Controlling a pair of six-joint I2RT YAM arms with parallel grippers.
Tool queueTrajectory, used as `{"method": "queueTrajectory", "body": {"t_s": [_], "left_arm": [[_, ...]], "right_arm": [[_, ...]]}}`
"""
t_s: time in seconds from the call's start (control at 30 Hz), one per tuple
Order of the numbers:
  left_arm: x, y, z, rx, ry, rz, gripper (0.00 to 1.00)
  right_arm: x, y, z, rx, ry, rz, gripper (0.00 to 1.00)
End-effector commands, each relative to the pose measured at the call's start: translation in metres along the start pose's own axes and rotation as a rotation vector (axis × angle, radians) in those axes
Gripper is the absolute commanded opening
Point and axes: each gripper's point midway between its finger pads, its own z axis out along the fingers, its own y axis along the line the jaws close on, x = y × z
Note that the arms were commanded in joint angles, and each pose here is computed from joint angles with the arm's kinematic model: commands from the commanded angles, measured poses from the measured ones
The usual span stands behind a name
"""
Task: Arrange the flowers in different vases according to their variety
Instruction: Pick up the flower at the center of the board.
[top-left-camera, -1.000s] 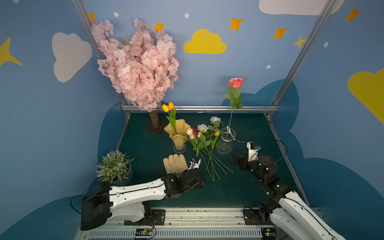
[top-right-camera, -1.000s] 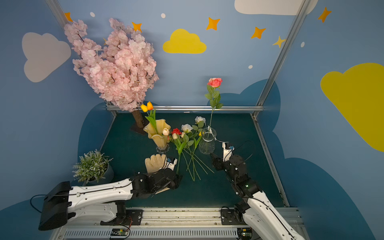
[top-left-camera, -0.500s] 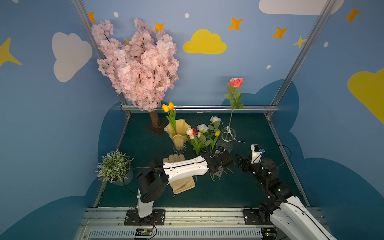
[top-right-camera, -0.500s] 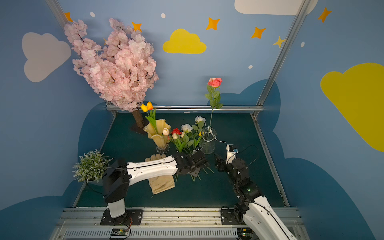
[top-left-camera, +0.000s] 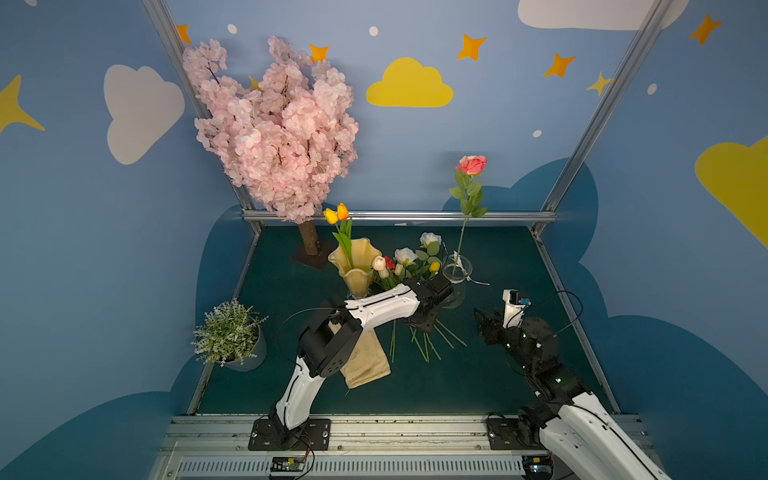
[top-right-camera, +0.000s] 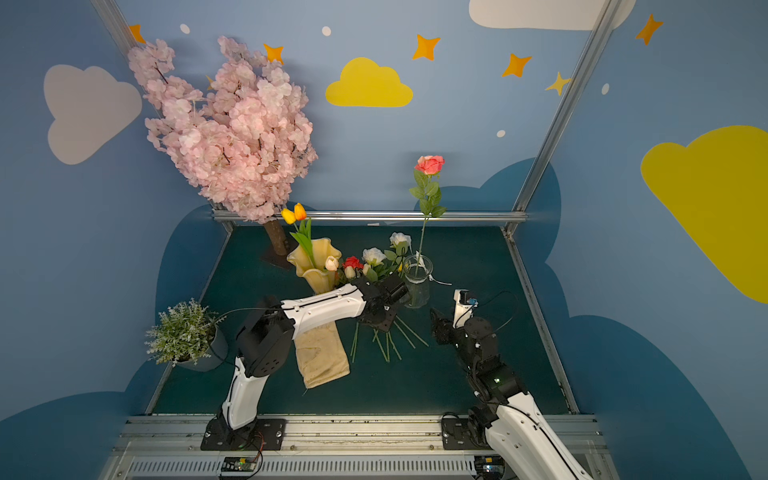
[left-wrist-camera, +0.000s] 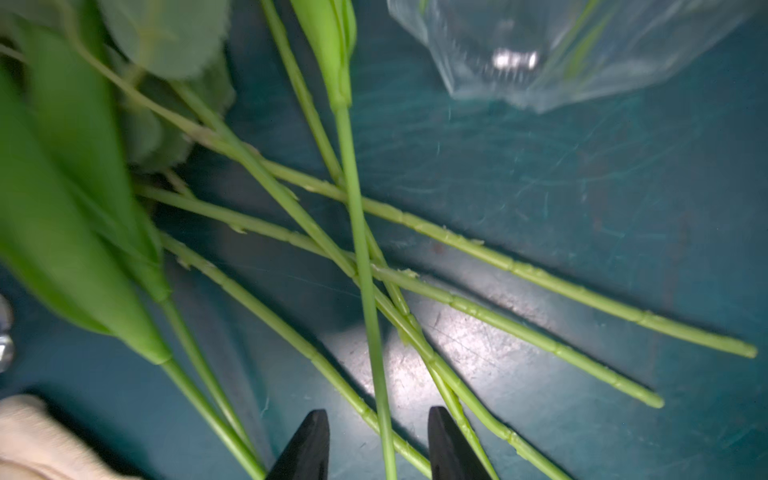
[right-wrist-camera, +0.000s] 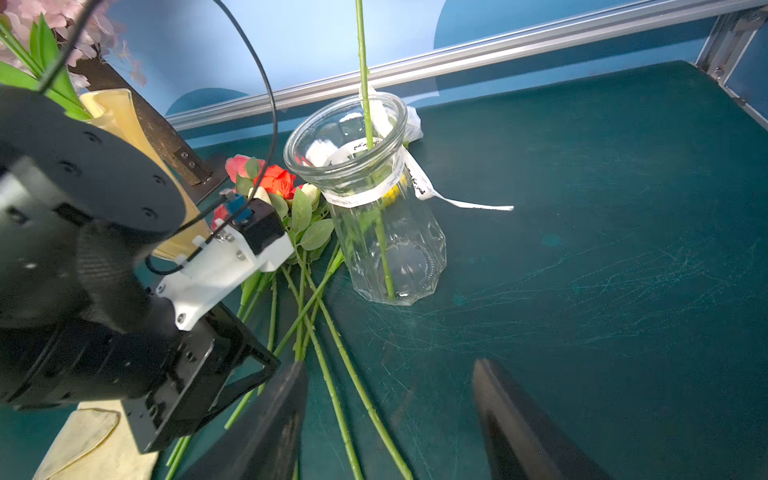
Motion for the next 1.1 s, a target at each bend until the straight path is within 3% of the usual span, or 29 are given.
{"method": "queueTrajectory", "body": {"t_s": [0.0, 0.33, 0.5, 0.83, 1.07], "left_arm": [[0.001, -0.002, 0.001, 0.037, 0.044, 0.023, 0.4], [-0.008, 0.003, 0.021, 0.05, 0.073, 0.03, 0.37], [-0.01, 0.006, 0.026, 0.04, 0.083, 0.032, 0.29], [-0.012, 0.002, -0.012, 0.066, 0.034, 0.032, 0.03], [-0.001, 0.012, -0.062, 0.043, -0.059, 0.027, 0.03]], "right_arm": [[-0.002, 0.001, 0.0, -0.007, -0.011, 0.012, 0.68], [-0.001, 0.001, 0.002, -0.015, -0.006, 0.011, 0.66], [0.0, 0.001, 0.002, -0.017, -0.002, 0.012, 0.66], [0.003, 0.002, 0.005, -0.023, 0.008, 0.013, 0.65], [0.004, 0.002, 0.006, -0.025, 0.011, 0.011, 0.64]]}}
